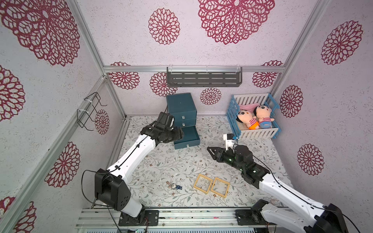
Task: Place the brooch boxes into the drawer by color
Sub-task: Pick up the brooch box from the center of the board.
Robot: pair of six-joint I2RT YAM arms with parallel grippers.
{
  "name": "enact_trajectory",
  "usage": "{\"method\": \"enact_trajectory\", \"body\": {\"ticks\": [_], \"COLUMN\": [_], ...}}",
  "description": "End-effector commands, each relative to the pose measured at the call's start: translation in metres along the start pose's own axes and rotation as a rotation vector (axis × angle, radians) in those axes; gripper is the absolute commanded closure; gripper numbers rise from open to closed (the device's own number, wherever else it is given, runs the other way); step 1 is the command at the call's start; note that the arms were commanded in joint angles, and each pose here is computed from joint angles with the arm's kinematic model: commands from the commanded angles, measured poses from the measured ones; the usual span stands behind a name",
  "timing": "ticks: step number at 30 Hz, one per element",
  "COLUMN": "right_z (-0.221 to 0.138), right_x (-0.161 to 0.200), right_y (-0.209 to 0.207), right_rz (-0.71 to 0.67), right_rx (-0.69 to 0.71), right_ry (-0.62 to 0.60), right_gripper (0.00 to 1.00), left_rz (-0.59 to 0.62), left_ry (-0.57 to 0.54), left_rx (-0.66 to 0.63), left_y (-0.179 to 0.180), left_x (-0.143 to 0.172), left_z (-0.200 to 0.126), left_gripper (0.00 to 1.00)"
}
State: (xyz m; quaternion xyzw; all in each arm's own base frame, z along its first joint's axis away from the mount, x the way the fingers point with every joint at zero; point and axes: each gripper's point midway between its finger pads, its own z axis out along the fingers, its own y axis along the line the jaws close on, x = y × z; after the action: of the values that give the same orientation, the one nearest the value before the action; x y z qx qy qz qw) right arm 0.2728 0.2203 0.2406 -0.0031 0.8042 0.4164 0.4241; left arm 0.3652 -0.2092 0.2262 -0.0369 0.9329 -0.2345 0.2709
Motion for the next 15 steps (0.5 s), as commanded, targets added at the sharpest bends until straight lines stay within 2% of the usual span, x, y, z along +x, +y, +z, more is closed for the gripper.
{"method": "enact_trajectory", "body": {"ticks": [1, 11, 15], "right_z": [-0.023, -0.068, -0.077], "right_x": [0.013, 0.030, 0.032], "right_y": [-0.005, -0.012, -0.021], "right_rz": [-0.055, -0.055, -0.061], "right_rx": [0.034, 0.111, 0.189], "right_ry": [0.048, 0.112, 0.153], "right_gripper": [0.54, 0.55, 0.55], "left_rz": [0.045, 0.172, 0.195], "left_ry": [0.004, 0.088, 0.116], "left_rx": [-0.016, -0.033, -0.053], "left_y": [-0.003, -0.022, -0.023], "left_x": [0.022, 0.103, 0.134], "left_z": [-0.002, 0.012, 0.020], "left_gripper": [0.39, 0.44, 0.46]}}
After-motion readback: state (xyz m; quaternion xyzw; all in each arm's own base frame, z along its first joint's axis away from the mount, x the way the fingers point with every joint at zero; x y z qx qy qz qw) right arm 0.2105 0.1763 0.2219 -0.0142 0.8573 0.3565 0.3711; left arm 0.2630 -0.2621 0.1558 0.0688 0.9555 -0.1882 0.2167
